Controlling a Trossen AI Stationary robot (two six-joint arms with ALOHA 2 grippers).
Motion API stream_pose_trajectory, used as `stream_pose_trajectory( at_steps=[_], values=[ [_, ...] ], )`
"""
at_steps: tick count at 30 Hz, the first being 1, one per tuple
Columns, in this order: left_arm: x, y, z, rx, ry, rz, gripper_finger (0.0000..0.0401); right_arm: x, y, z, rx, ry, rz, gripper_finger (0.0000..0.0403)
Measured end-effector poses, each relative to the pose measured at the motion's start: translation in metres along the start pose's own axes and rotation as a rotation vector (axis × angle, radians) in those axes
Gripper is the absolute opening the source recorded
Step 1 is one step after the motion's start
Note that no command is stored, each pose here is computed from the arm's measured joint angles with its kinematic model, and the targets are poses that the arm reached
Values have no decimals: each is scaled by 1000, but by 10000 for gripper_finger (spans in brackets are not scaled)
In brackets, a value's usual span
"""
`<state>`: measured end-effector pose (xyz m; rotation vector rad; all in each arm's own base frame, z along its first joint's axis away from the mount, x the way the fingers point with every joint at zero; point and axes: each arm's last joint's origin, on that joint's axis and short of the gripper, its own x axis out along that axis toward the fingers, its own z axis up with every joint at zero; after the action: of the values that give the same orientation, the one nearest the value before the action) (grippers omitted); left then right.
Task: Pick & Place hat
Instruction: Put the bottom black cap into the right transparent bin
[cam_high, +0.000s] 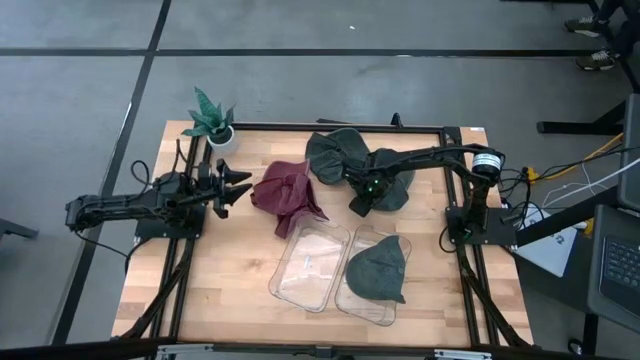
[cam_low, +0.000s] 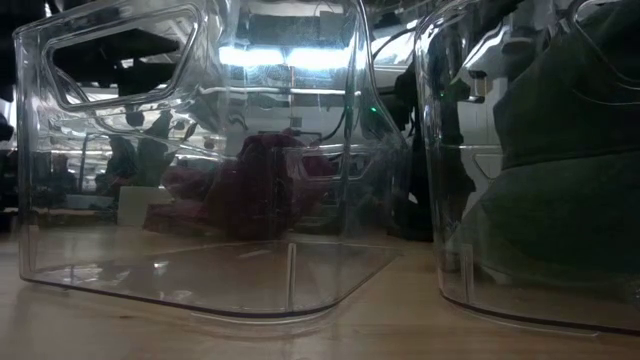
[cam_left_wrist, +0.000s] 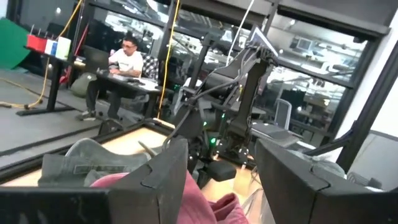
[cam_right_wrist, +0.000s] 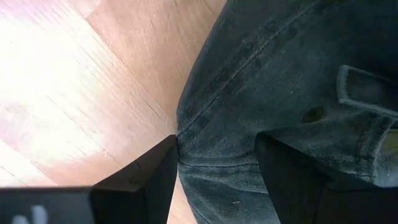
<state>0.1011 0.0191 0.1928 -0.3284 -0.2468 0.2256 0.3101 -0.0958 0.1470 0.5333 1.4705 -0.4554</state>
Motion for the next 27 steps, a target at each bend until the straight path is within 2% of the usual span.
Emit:
stream_pose_trajectory(
  at_steps=[2, 10, 14, 19, 27],
  values=[
    [-1, 0, -2, 2, -25, -8, 184, 0, 0, 0, 0, 2, -1, 216],
    [-2, 0, -8, 36, 24, -16, 184, 0, 0, -1, 0, 6, -6, 216],
    [-2, 1, -16, 70, 108, -22, 184, 0, -1, -1, -1, 0, -18, 216],
    [-4, 0, -24, 82, 225, -128, 184, 0, -1, -1, 0, -4, -31, 216],
    [-5, -5, -23, 102, 239, -281, 184, 10, -1, 1, 8, 27, -46, 204]
  ],
)
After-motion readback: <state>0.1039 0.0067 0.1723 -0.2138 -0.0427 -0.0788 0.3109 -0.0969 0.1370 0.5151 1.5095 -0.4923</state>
